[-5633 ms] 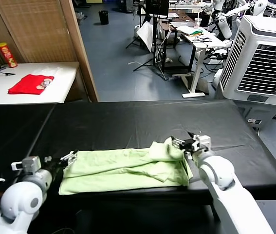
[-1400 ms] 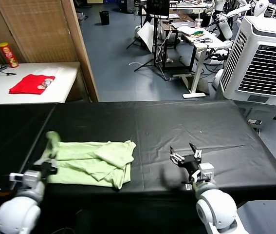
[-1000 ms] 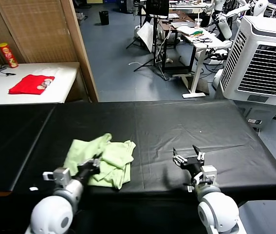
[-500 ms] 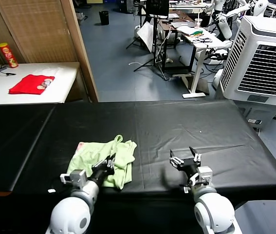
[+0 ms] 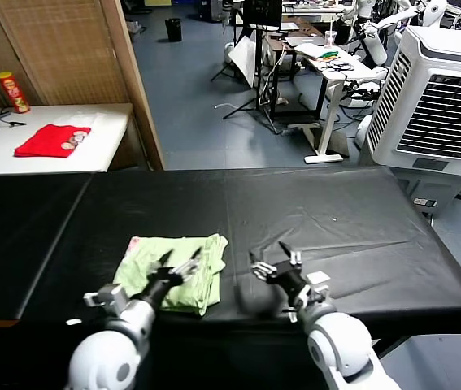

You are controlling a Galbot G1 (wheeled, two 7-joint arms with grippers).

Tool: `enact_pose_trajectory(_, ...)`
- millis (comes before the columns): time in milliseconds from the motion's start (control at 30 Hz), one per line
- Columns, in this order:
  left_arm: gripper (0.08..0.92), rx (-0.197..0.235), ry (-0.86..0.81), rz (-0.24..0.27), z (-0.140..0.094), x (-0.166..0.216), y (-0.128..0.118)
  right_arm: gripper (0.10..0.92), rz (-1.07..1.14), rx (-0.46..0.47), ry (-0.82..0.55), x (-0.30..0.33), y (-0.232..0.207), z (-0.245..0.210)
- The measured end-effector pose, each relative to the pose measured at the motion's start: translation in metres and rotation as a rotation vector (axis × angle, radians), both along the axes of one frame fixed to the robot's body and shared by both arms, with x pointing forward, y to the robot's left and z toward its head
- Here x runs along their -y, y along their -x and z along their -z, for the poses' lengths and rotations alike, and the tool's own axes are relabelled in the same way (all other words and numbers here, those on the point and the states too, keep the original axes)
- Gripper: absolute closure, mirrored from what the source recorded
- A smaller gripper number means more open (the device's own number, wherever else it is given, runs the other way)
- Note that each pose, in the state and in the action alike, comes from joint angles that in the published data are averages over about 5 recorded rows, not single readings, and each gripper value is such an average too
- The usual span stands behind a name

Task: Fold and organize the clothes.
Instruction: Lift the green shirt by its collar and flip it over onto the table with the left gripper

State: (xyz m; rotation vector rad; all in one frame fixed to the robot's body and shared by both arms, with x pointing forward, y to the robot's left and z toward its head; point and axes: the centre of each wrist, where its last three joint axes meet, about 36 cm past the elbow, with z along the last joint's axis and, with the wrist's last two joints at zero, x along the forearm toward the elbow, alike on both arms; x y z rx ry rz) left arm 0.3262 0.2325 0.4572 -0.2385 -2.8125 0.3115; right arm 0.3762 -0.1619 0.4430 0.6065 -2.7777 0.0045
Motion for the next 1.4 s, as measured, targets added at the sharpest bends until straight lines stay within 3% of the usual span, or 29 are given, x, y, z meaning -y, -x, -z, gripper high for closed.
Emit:
enact_pose_trajectory(100, 0.202, 0.016, -0.105, -0.047, 0.007, -0.022, 0.001, 0.224, -0.051, 0.013, 0.015, -0.018, -0.008, 0.000)
enact_pose_trajectory(267, 0.201, 0.003, -0.168, -0.121, 0.016, -0.048, 0.001, 0.224, -0.142, 0.037, 0.093, -0.047, -0.018, 0.009)
enact_pose_trajectory(467, 0.201, -0.012, -0.172, -0.168, 0.023, -0.063, -0.002, 0.224, -0.193, 0.067, 0.229, -0.066, -0.022, 0.034)
enact_pose_trajectory(667, 0.201, -0.004, -0.129, -0.157, 0.031, -0.076, -0.005, 0.224, -0.168, 0.124, 0.311, -0.065, -0.022, 0.051)
enact_pose_trajectory(867, 0.201, 0.015, -0.005, -0.123, 0.045, -0.093, -0.011, 0.224, -0.132, 0.186, 0.195, -0.061, -0.019, 0.046)
enact_pose_trajectory(1200, 0.201, -0.083, 0.266, -0.148, 0.075, -0.115, -0.014, 0.224, -0.080, 0.237, 0.101, -0.031, -0.004, 0.017)
enact_pose_trajectory(1400, 0.216, -0.116, 0.382, -0.144, 0.079, -0.121, -0.014, 0.224, -0.060, 0.251, 0.091, -0.024, 0.005, 0.011)
